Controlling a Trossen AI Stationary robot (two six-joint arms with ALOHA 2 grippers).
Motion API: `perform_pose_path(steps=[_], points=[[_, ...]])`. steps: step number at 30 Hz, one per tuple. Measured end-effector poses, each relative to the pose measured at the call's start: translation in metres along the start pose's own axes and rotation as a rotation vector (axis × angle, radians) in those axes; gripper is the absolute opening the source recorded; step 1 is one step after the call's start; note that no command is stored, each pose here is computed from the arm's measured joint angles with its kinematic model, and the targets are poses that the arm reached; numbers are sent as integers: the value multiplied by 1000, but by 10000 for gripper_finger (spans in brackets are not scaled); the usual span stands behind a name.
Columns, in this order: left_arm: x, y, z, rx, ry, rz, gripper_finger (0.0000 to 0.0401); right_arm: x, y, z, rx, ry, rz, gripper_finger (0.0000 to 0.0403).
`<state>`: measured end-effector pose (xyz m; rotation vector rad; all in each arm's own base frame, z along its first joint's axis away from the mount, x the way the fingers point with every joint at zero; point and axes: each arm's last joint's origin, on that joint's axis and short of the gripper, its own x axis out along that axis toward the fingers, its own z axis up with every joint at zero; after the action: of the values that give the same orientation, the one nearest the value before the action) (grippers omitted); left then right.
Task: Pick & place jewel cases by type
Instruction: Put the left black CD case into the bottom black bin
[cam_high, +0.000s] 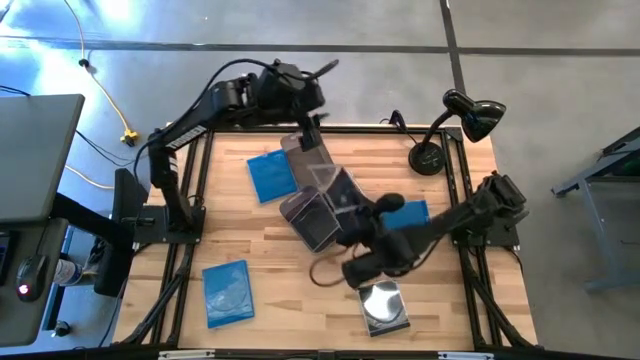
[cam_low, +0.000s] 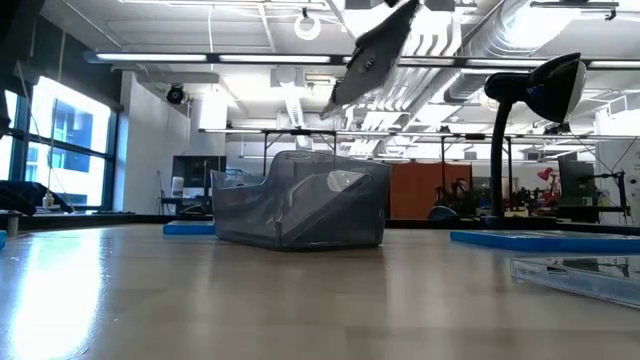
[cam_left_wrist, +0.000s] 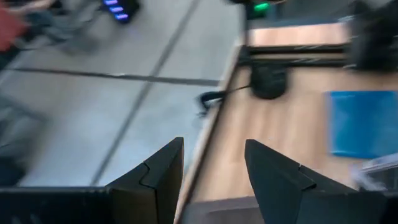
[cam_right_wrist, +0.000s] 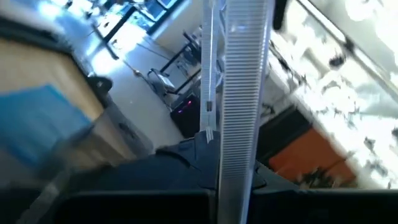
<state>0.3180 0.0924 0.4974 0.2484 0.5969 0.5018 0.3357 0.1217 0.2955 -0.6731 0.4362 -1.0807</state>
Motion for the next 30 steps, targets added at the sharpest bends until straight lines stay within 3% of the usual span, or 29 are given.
perform_pose_path(steps=[3, 7, 11, 18, 25, 30], points=[[-13, 7, -1, -5, 9, 92, 168, 17, 2, 6, 120, 45, 1, 8], [-31, 13, -2, -16, -10, 108, 168, 43, 15, 0, 206, 130, 110, 12], [-43, 17, -4, -17, -13, 103, 168, 59, 25, 3, 234, 114, 178, 3], [-53, 19, -10, -3, 17, 83, 168, 65, 17, 34, 194, -18, 151, 6], [-53, 18, -14, 10, 52, 73, 168, 64, 20, 44, 362, -151, 420, 7], [-53, 18, -14, 9, 59, 72, 168, 65, 30, 34, 403, -92, 477, 4]])
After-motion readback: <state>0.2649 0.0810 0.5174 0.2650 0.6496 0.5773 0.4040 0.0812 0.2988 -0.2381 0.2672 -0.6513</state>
